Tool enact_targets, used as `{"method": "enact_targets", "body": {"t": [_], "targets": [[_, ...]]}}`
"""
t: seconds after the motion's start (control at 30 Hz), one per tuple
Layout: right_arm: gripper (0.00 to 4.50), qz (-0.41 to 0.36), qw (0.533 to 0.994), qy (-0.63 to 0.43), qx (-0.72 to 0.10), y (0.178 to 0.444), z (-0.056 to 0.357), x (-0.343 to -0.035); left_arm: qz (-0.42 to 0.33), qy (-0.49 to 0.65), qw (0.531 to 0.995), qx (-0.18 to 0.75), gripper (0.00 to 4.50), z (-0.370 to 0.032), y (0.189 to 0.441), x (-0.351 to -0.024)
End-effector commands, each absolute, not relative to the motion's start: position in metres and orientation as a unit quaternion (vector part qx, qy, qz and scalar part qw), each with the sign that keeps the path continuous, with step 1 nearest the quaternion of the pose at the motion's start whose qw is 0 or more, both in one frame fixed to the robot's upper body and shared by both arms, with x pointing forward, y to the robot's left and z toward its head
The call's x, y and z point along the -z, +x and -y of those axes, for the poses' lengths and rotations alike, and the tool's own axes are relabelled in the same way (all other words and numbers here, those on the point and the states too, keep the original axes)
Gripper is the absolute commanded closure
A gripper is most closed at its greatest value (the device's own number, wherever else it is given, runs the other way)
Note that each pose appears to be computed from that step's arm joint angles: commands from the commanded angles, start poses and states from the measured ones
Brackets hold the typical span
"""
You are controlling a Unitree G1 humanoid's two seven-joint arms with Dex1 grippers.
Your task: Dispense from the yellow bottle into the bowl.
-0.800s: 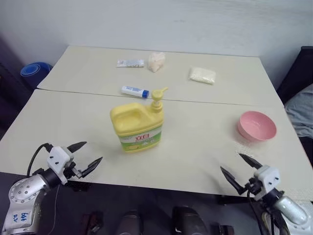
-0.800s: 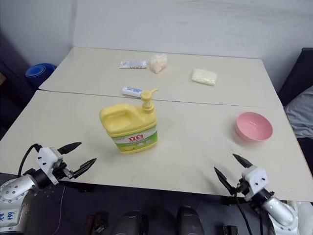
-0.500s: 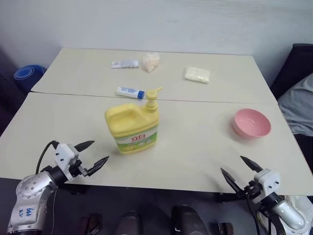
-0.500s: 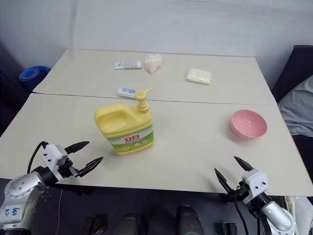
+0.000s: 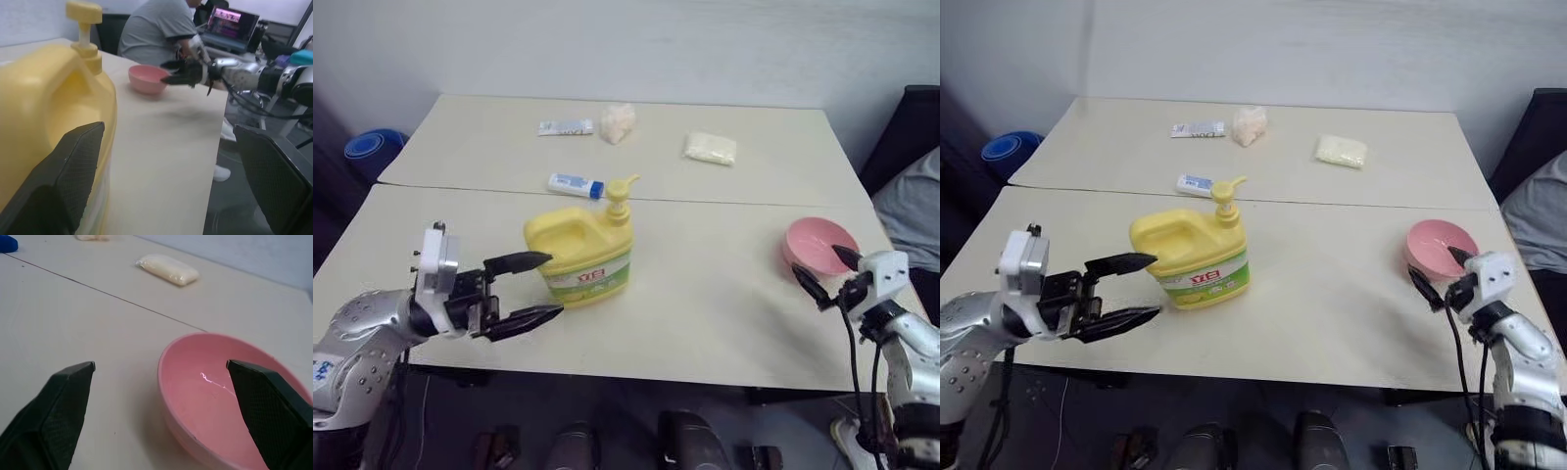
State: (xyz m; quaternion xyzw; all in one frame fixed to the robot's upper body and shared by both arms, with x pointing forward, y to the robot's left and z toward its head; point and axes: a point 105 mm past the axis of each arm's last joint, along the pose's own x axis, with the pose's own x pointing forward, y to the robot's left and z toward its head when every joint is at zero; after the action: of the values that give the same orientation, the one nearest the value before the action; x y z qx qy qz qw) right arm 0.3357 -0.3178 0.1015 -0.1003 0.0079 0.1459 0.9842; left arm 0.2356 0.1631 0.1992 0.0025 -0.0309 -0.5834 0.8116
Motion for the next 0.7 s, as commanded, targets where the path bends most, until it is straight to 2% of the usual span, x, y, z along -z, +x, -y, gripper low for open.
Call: {"method": "enact_targets", "body": {"t": [0.03, 0.33, 0.43, 0.7], "targets": [[0.0, -0.041, 0.984, -0.098, -0.142, 0.351, 0.324, -0.098, 0.04, 0.009, 0.8, 0.599, 0.03, -0.153, 0.23, -0.206], [0.0, -0.085, 0.977, -0.109, -0.165, 0.377, 0.308, -0.095, 0.052, 0.01, 0.794, 0.605, 0.03, -0.149, 0.227, -0.212], [0.64, -0.091, 0.979, -0.104, -0.148, 0.384, 0.31, -0.098, 0.054, 0.014, 0.793, 0.607, 0.0, -0.148, 0.226, -0.214], [3.44, -0.094, 0.978, -0.121, -0.143, 0.391, 0.31, -0.104, 0.062, 0.022, 0.788, 0.612, 0.0, -0.146, 0.226, -0.22]]}}
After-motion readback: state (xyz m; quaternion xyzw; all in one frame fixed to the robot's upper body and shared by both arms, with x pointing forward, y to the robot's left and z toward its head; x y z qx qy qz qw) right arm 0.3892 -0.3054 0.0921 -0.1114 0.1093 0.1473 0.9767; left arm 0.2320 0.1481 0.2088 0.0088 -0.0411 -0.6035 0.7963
